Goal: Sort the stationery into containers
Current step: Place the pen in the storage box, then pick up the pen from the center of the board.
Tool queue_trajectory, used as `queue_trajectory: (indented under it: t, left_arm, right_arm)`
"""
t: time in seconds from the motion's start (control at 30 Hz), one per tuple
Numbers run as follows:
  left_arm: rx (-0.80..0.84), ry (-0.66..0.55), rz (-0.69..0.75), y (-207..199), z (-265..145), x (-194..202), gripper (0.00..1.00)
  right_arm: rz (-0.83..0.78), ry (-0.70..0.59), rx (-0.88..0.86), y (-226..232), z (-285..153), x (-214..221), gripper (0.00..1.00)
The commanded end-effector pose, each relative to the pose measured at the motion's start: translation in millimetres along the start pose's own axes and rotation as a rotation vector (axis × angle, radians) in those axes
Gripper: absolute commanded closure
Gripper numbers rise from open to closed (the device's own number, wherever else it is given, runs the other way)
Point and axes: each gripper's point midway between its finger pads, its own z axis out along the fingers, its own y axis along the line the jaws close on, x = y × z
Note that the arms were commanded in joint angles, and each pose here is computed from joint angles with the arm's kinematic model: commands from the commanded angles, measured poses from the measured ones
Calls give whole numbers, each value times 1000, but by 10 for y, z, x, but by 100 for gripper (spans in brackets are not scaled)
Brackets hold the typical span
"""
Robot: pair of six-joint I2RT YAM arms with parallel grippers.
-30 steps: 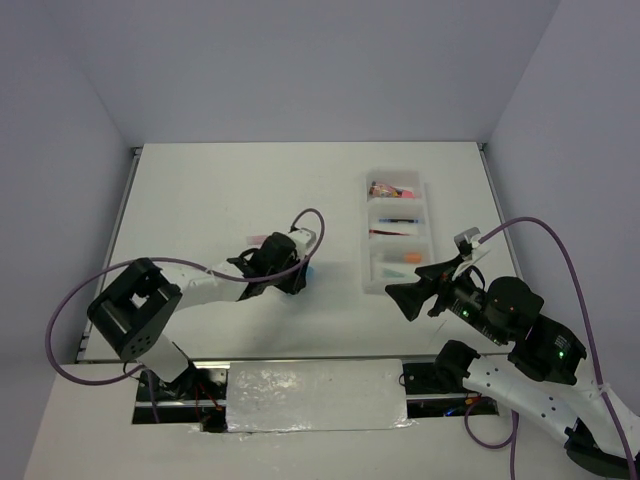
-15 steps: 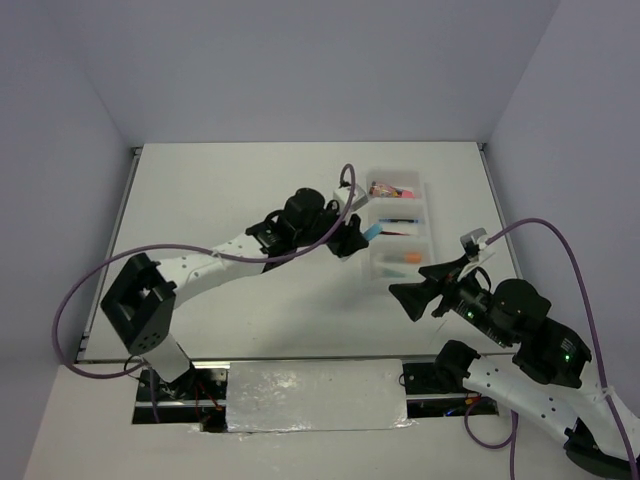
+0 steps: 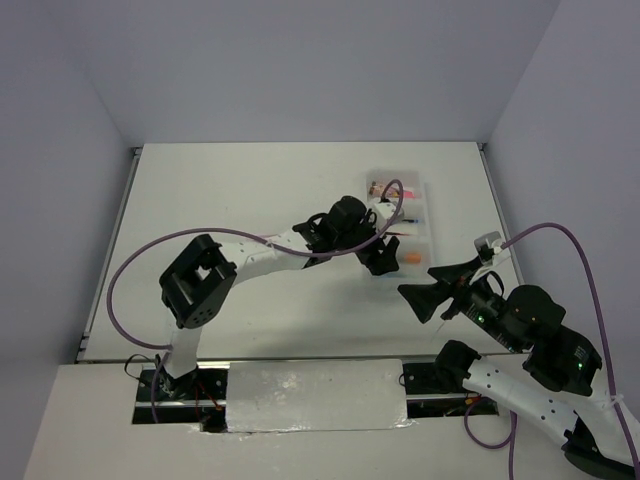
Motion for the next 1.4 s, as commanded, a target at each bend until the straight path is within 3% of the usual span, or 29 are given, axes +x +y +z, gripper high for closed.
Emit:
queue_trajectory:
  t: [0.0, 0.17, 0.3, 0.33, 0.4, 0.47, 0.57, 0.6, 0.67, 0.7, 0.77, 0.8, 0.83, 0.9, 0.93, 1.0, 1.23, 1.37]
  left_arm:
    - [9, -105, 43, -16, 45, -377, 17]
    - [-92, -141, 39, 150, -71, -452, 15]
    - [-269, -228, 29, 382, -520, -574, 8]
    - [-366, -290, 23, 536, -793, -758, 6]
    - [-514, -282, -29, 840, -1054, -695, 1]
    - [-721, -268, -117, 1337, -1443, -623, 1]
    - [-1006, -175, -384, 1920, -1960, -189, 1]
    - [-1105, -82, -459, 2066, -2149, 54, 1]
    - [-1248, -90, -593, 2209, -2386, 140, 1]
    - [-1318, -12, -655, 2258, -2504, 390, 1]
    - [-1413, -57, -785, 2307, -2593, 452, 1]
    - [-1471, -25, -829, 2256, -2689, 576, 1]
    - [-1514, -101, -942, 2239, -2695, 592, 1]
    - [-1583, -102, -1041, 2183, -2751, 699, 1]
    - [-1596, -179, -1137, 2184, -2721, 652, 1]
    - [-1605, -164, -1229, 2177, -2611, 759, 1]
    - [-1708, -115, -1369, 2276, -2393, 1017, 5]
    - [-1657, -52, -1424, 2337, -2223, 1270, 8]
  right_arm:
    - [3, -27, 0, 3, -47, -84, 0]
    - [3, -36, 3, -12, -70, -91, 0]
    - [-3, -37, 8, -31, -89, -82, 0]
    - [-4, -38, 11, -37, -88, -84, 0]
    - [-9, -33, 11, -41, -87, -71, 0]
    - [-8, -42, 7, -41, -100, -78, 0]
    - [4, -64, -7, -34, -100, -68, 0]
    - [7, -69, -10, -35, -103, -65, 0]
    - [7, -69, -15, -30, -94, -52, 0]
    - [8, -66, -11, -34, -88, -46, 0]
    - [6, -46, -1, -38, -66, -28, 0]
    - [5, -40, -2, -33, -64, -25, 0]
    - [4, -32, 1, -36, -52, -10, 0]
    - [7, -31, 3, -39, -42, -2, 0]
    - [10, -32, 1, -38, -36, 7, 0]
    - [15, -30, -6, -24, -34, 15, 0]
    - [14, -28, 3, -42, -48, 15, 0]
    - [7, -16, 7, -47, -34, 36, 0]
